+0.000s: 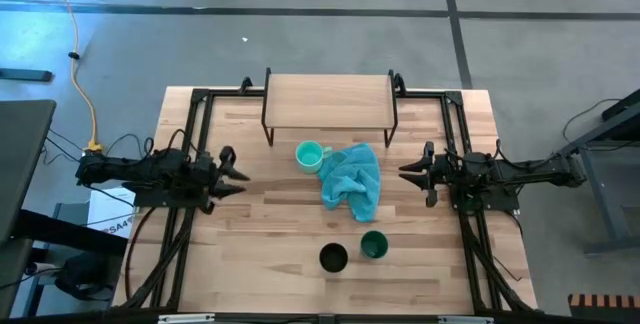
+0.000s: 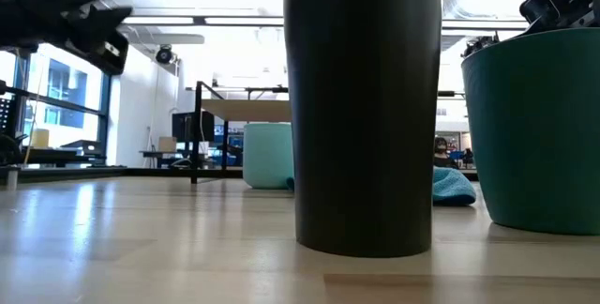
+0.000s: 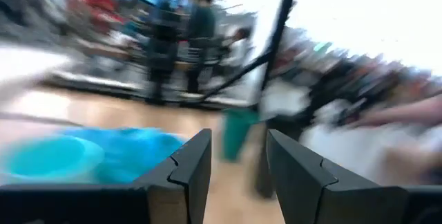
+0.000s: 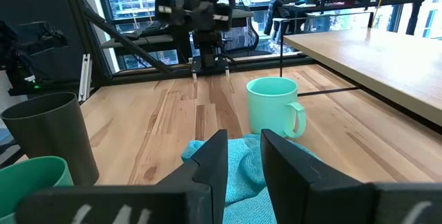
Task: Stack small to large cups/mugs on shelf
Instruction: Put the light blue mug on the shelf
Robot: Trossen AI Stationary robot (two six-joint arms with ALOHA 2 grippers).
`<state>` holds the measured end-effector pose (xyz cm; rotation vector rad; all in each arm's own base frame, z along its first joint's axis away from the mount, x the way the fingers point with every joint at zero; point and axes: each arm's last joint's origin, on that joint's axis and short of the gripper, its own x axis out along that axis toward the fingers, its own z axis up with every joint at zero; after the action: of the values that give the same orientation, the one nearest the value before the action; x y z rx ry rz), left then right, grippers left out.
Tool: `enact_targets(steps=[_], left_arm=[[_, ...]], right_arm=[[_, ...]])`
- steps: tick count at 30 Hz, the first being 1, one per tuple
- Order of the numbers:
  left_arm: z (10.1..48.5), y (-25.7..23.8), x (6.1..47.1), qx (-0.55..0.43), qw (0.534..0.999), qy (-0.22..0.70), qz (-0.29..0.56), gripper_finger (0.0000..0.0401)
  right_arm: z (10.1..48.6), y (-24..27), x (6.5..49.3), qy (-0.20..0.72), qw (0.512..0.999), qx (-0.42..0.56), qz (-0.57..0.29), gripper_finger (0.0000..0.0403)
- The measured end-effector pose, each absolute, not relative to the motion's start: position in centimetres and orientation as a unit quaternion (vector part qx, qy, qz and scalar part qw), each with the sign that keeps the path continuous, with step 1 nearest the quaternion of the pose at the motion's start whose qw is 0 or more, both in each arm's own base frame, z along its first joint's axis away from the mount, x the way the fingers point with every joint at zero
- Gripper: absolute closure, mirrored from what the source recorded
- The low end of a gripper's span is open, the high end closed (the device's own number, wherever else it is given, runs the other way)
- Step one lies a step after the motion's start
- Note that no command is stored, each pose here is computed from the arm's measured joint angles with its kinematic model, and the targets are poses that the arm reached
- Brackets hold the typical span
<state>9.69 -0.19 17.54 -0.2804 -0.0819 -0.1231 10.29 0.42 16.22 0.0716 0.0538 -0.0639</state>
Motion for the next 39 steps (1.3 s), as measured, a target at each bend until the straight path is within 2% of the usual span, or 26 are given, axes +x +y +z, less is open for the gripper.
enact_targets(steps=[2,8,12,18,23,29,35,39], left_arm=[[18.0,-0.3,9.6,-0.204,0.974,-0.055,-0.082,0.0272],[19.4,-0.1,9.3,-0.301,0.941,-0.127,-0.090,0.0272],[20.1,-0.1,9.1,-0.326,0.926,-0.158,-0.106,0.0272],[20.6,0.0,8.9,-0.324,0.922,-0.196,-0.087,0.0272],[20.6,0.1,8.9,-0.345,0.914,-0.201,-0.070,0.0272],[20.3,0.3,9.0,-0.350,0.916,-0.194,-0.033,0.0272],[19.6,0.9,9.2,-0.336,0.919,-0.193,0.077,0.0272],[19.6,0.9,9.2,-0.408,0.889,-0.198,0.064,0.0272]], right_arm=[[16.2,0.4,10.3,0.027,0.999,0.036,-0.032,0.0324],[16.2,0.4,10.3,0.026,0.999,0.036,-0.032,0.0324],[16.3,0.4,10.3,0.025,0.998,0.047,-0.032,0.0324],[16.9,0.4,10.3,-0.018,0.955,0.294,-0.024,0.0324],[17.5,0.4,10.3,-0.045,0.903,0.427,-0.010,0.0324],[17.4,0.5,10.3,-0.034,0.859,0.511,0.007,0.0324],[17.3,0.3,10.3,-0.042,0.862,0.505,-0.020,0.0324],[17.9,0.1,10.2,-0.084,0.821,0.564,-0.017,0.0324]])
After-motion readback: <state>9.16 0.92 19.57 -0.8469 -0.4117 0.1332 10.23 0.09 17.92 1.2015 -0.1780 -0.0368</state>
